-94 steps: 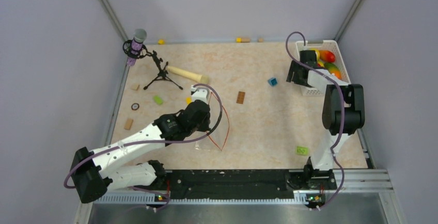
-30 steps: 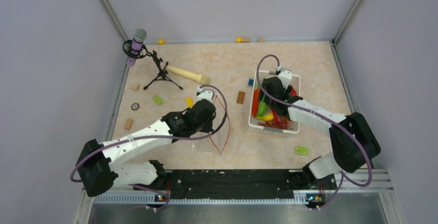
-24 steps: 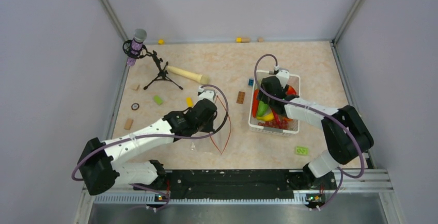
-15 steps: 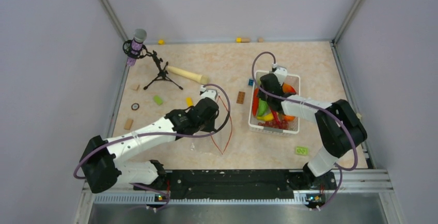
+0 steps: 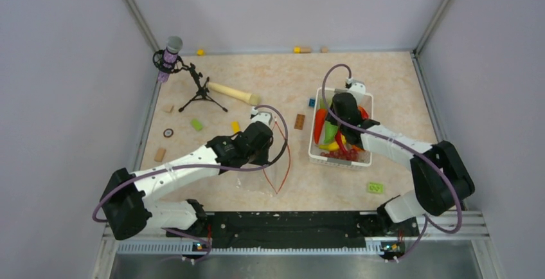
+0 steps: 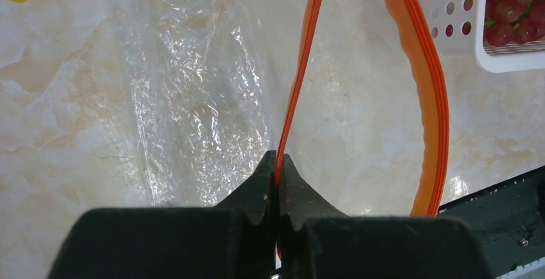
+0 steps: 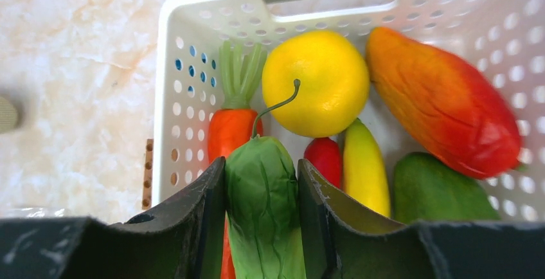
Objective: Place the food in the zip-top bag and seal the zipper
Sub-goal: Pick up the fake vegetable from the bin, then place the fake vegetable in the zipper food storage bag.
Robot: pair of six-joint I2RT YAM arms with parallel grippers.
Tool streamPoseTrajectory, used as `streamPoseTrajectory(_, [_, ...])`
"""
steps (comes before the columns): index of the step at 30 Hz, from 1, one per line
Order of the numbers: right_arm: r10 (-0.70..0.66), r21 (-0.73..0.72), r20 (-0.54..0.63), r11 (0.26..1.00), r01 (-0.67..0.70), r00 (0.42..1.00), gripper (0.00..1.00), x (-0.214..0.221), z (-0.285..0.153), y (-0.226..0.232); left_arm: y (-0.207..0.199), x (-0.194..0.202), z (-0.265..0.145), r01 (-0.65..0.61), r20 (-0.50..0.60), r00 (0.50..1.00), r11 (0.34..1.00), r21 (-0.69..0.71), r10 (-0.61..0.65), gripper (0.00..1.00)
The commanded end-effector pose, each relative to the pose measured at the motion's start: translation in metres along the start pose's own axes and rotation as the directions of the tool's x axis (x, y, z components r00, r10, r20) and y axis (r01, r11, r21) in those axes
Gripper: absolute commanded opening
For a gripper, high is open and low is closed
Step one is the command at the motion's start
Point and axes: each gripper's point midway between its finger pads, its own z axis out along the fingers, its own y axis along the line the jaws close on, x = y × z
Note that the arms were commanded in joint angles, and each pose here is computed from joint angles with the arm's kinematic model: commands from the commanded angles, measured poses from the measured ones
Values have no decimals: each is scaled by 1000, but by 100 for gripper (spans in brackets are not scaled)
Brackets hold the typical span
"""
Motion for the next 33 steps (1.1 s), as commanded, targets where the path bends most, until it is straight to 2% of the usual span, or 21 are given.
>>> streamPoseTrajectory(1, [29,-57,169,998,-20,985,6,-48,-32,0,-14,-16,-8,-2,30,1000,998,56,1,0])
streamPoseTrajectory(4, [50,-189,271,982,2,961,3,-71,-61,12,-17,-17,-13,-4,36,999,997,81,1,0])
streamPoseTrajectory(7, [101,-376,377,925,53,921,2,-95,-102,33,-18,-18,-16,-2,42,999,995,96,-3,0])
streamPoseTrajectory(9, [153,-523,414,847,97,897,1,-104,-137,53,-20,-18,-19,1,45,999,993,115,-6,0])
streamPoseTrajectory(13, [192,-753,426,617,229,884,0,-96,-199,98,-20,-19,-22,10,60,998,992,124,-18,0])
streamPoseTrajectory(16, [218,-836,434,459,300,874,0,-84,-241,125,-22,-19,-23,19,59,998,991,134,-27,0])
streamPoseTrajectory(20, [250,-868,468,313,387,847,0,-67,-287,156,-27,-18,-23,22,48,998,987,160,-30,0])
streamPoseTrajectory(27, [282,-876,475,239,419,833,0,-44,-297,181,-32,-17,-25,35,43,998,981,189,-43,0])
streamPoseTrajectory(33, [319,-871,486,255,420,814,0,-30,-288,184,-33,-19,-31,48,59,996,977,208,-61,0])
